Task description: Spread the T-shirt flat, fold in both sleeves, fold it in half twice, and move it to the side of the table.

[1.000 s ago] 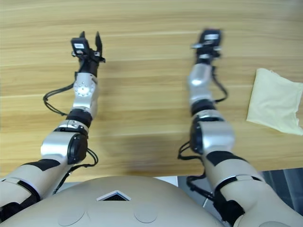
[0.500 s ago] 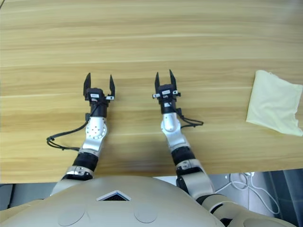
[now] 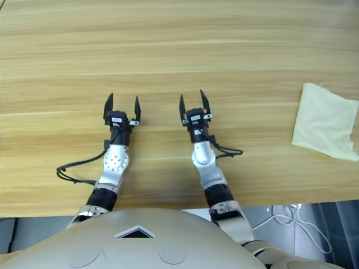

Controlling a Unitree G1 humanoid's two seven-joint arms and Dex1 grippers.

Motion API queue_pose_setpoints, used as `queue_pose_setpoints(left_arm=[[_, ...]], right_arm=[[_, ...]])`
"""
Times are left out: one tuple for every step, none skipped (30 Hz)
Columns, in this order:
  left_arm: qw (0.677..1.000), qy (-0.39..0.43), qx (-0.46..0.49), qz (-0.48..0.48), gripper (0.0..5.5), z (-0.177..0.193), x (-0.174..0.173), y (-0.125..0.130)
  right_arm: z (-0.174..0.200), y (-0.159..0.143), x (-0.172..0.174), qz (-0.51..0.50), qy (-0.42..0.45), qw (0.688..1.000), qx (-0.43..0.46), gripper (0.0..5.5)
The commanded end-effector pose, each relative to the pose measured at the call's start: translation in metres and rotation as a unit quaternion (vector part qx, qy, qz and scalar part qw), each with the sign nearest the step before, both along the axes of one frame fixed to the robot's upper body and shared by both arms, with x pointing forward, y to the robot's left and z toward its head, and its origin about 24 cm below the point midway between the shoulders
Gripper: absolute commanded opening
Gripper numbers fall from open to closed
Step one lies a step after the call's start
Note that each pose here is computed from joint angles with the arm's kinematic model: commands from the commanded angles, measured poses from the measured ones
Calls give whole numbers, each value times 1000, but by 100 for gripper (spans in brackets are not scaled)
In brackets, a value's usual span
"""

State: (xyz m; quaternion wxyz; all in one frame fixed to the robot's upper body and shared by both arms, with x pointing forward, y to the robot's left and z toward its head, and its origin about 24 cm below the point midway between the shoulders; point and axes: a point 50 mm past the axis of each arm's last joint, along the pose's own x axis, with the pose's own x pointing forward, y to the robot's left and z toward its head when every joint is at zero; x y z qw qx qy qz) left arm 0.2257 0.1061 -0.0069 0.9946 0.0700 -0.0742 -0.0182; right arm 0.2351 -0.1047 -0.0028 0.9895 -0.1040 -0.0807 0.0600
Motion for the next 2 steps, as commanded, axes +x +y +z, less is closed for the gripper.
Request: queue_pose_setpoints(left_arm=[[1000, 11, -8, 1, 394, -2, -1, -3], [1000, 11, -8, 1, 394, -2, -1, -3]], right_arm=[[-2, -1, -1, 4, 9, 1000, -5, 306], [-2, -1, -1, 6, 6, 1000, -12, 306]])
